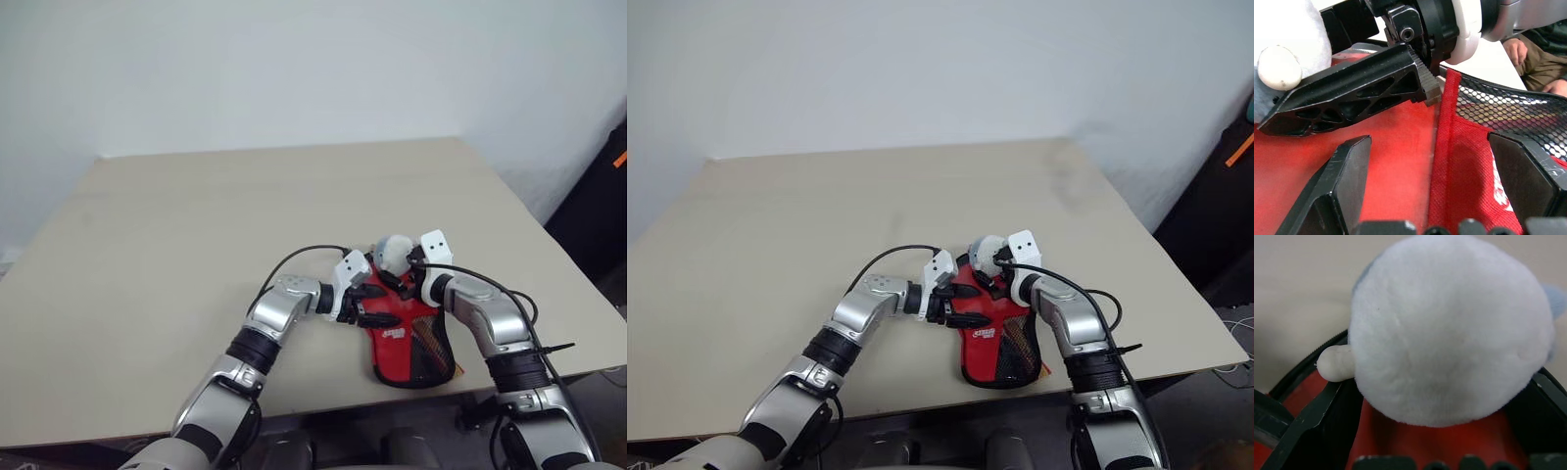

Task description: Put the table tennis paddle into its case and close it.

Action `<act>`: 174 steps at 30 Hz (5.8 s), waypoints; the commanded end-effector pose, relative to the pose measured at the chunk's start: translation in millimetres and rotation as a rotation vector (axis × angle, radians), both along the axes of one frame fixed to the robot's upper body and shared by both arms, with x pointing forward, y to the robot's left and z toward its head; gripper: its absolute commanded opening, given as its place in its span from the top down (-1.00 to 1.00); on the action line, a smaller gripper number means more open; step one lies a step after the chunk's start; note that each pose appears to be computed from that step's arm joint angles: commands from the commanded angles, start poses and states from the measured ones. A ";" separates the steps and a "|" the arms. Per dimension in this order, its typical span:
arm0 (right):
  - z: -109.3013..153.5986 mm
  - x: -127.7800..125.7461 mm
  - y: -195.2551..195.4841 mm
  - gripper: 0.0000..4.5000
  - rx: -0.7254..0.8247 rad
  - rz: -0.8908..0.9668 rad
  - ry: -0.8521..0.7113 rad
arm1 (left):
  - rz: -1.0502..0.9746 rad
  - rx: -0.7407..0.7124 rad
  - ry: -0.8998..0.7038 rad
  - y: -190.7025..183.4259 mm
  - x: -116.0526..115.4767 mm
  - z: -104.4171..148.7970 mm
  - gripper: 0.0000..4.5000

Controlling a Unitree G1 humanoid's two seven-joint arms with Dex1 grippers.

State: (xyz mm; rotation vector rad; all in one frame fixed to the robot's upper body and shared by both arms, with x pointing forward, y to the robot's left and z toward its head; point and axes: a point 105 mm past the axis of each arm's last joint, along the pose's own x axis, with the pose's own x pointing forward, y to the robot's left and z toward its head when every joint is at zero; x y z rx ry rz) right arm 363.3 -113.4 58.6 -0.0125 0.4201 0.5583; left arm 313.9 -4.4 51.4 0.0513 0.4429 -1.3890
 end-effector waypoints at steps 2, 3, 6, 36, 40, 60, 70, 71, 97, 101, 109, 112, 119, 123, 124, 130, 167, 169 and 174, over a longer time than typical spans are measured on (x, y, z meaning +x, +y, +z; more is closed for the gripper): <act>32.9 13.1 -2.2 -1.00 0.139 -0.049 -0.076 | 0.039 0.050 0.014 5.9 3.3 -11.3 -0.78; 33.9 13.6 -2.4 -1.00 0.157 -0.057 -0.071 | 0.041 0.051 0.013 6.1 3.6 -11.5 -0.78; 33.0 15.2 -3.9 -1.00 0.171 -0.074 -0.054 | 0.048 0.053 0.005 6.0 4.9 -11.7 -0.78; 13.0 34.2 -64.0 0.78 0.158 -0.427 -0.049 | 0.046 0.256 -0.046 18.3 6.7 -46.0 -0.80; 6.1 25.5 -79.2 0.78 0.152 -0.474 -0.045 | 0.040 0.255 -0.043 17.7 5.3 -46.2 -0.80; 46.5 -96.0 -162.7 0.78 0.081 -0.384 -0.120 | 0.009 0.255 -0.022 12.4 -1.6 -51.3 -0.80; 33.4 -171.8 -127.7 0.78 0.002 -0.059 0.060 | -0.001 0.253 -0.003 10.2 -8.2 -55.9 -0.80; 32.2 -176.8 -128.4 0.78 -0.007 -0.048 0.073 | 0.000 0.252 0.000 9.9 -8.7 -56.1 -0.80; 40.1 -296.7 -129.2 0.78 -0.152 0.277 0.353 | 0.019 0.216 0.064 0.5 -22.7 -63.8 -0.80; 42.0 -303.5 -132.8 0.78 -0.164 0.304 0.355 | 0.025 0.210 0.080 -0.9 -25.2 -65.3 -0.80; 37.4 -326.3 -113.6 0.78 -0.167 0.453 0.380 | 0.035 0.209 0.096 -0.5 -25.3 -64.7 -0.80; 37.7 -326.3 -105.5 0.78 -0.148 0.479 0.359 | 0.037 0.211 0.088 -0.4 -24.6 -64.5 -0.80; 40.3 -265.0 -113.2 0.78 -0.089 0.255 0.231 | 0.046 0.178 0.059 0.4 -16.0 -52.7 -0.80; 35.7 -253.8 -107.4 0.78 -0.059 0.245 0.227 | 0.078 0.124 0.048 1.3 -3.8 -35.9 -0.80; 36.0 -248.3 -106.8 0.78 -0.037 0.216 0.215 | 0.088 0.105 0.055 2.0 -0.9 -30.8 -0.80; 30.9 -209.6 -104.5 0.78 0.002 0.076 0.151 | 0.112 0.090 0.013 10.8 9.6 -15.9 -0.80; 108.0 -97.2 -92.8 -0.53 0.414 -0.035 -0.326 | 0.292 -0.046 -0.202 88.9 36.3 81.8 -0.80; 111.8 -89.3 -92.1 -0.53 0.426 -0.020 -0.341 | 0.306 -0.047 -0.221 100.7 32.2 93.2 -0.80; 128.1 -71.5 -91.8 -0.53 0.488 0.019 -0.405 | 0.395 0.015 -0.204 145.2 14.3 94.6 -0.80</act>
